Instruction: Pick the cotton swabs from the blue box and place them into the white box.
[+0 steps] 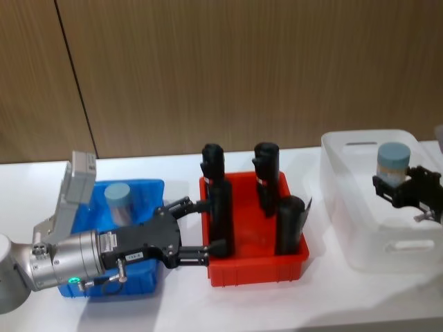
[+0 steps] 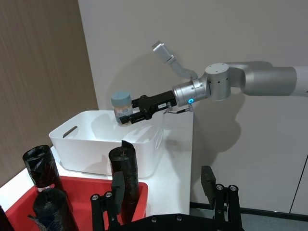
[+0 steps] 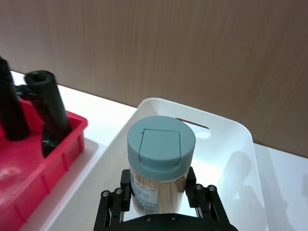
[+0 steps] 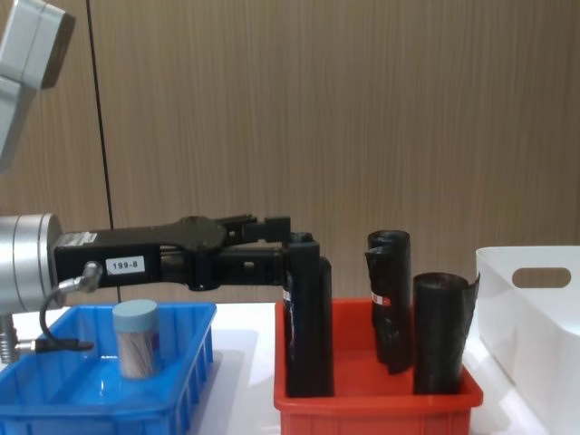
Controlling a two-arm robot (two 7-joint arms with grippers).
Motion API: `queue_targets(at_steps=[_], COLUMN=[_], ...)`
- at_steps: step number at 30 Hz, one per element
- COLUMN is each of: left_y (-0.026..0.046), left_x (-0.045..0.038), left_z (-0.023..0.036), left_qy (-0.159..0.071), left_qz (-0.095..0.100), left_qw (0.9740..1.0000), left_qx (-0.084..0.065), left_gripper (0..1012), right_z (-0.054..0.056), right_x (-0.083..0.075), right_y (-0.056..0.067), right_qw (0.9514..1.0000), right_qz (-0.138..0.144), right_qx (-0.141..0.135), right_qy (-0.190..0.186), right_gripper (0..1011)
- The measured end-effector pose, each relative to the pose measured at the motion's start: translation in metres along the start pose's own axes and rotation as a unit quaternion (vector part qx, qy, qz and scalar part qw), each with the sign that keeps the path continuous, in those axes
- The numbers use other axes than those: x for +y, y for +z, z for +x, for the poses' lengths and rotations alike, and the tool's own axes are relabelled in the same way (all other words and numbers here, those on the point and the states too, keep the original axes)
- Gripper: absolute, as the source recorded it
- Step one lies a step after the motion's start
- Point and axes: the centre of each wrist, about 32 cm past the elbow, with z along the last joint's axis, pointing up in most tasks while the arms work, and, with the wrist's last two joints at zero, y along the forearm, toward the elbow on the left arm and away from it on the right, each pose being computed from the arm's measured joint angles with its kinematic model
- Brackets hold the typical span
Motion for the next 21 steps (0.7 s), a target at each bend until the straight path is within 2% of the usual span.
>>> queue_targets(at_steps=[5, 6, 15, 21], left_y=[0.0, 0.0, 0.0, -0.0006], left_x=[0.0, 0.0, 0.0, -0.0009], left_z=[0.0, 0.0, 0.0, -0.0015], left_qy=[0.0, 0.0, 0.0, 0.008], left_qz=[0.0, 0.0, 0.0, 0.002], left_qw=[1.0, 1.0, 1.0, 1.0], left_qx=[0.0, 0.0, 0.0, -0.001], left_gripper=[1004, 1004, 1004, 1004], right_z=[0.0029, 0.0037, 0.0066, 0.0051], right_x=[0.0073, 0.0089, 0.013, 0.0125], right_y=[-0.0056, -0.0069, -0.0115, -0.0117], right_qw=[0.9999, 0.9998, 0.9995, 0.9995], right_qz=[-0.008, -0.01, -0.011, -0.009], right_qx=[0.006, 0.008, 0.016, 0.016], right_qy=[-0.01, -0.013, -0.024, -0.024], right_gripper=[704, 756, 998, 1001])
